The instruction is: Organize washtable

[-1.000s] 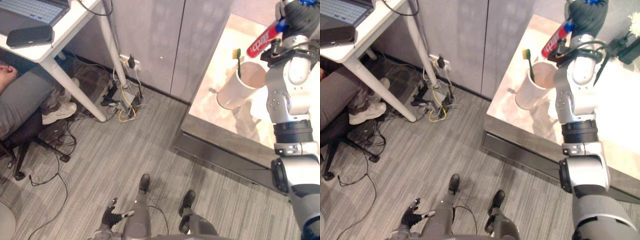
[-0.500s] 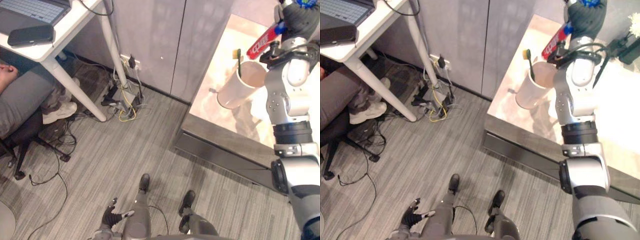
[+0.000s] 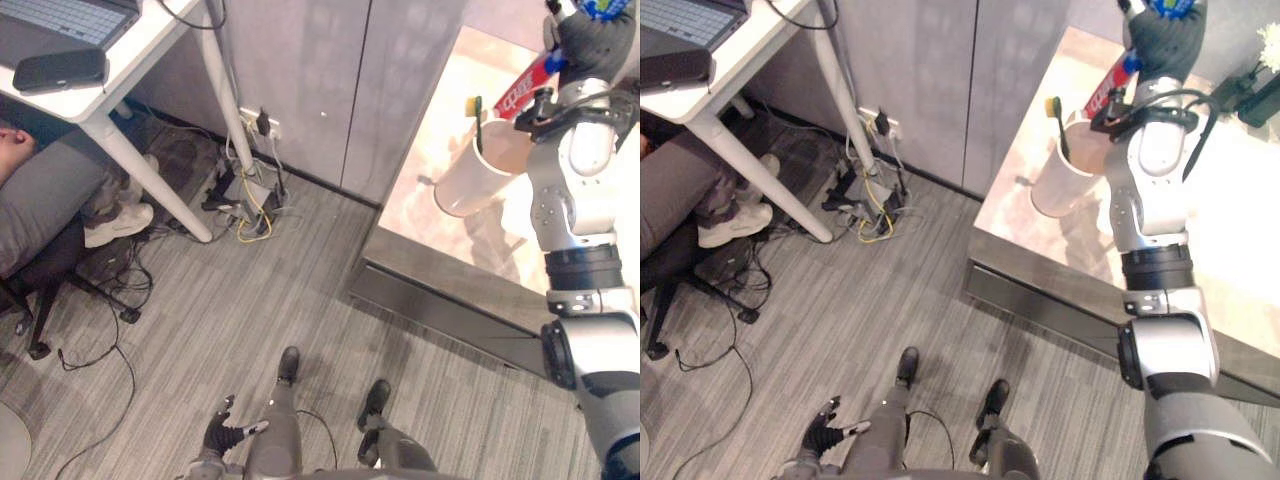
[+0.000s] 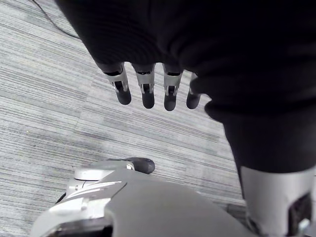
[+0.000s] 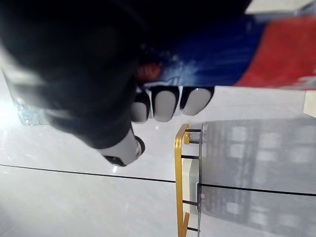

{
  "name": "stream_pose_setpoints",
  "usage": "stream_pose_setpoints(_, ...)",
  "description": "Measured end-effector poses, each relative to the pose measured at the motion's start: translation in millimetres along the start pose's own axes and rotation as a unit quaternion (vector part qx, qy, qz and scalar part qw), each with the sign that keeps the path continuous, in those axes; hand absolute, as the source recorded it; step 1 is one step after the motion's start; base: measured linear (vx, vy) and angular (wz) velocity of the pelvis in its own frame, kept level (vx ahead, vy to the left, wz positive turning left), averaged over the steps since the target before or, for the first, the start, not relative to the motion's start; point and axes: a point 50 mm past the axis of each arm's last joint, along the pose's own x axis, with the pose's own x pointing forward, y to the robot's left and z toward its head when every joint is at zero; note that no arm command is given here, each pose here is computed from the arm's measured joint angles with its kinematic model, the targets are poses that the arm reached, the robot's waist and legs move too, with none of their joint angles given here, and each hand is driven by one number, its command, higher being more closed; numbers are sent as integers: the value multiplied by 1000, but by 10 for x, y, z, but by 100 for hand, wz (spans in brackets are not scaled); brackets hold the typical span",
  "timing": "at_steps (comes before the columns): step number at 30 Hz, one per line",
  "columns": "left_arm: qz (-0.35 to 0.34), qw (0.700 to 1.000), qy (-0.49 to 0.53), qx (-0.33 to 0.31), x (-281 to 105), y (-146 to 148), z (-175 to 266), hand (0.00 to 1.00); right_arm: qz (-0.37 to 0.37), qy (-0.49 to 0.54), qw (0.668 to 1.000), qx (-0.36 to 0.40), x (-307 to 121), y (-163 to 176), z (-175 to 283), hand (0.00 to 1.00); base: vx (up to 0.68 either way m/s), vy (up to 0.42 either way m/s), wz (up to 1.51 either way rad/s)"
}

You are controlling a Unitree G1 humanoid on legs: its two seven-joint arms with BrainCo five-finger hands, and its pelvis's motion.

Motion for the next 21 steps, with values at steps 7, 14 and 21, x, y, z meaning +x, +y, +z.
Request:
stream_pose_setpoints(7,0,1000,0,0,0,1,1,0,0,0,1000,2,-2,8,0,100,0,0,0)
stream_pose_setpoints(14,0,1000,-2,3,1,2,6,0,18,-35,999,16,-3,96,166,100,0,0,0)
stream_pose_setpoints(21,1,1000,-1,3,1,4,5,0,32,-57,998,25,-11,155,275,100,0,0,0)
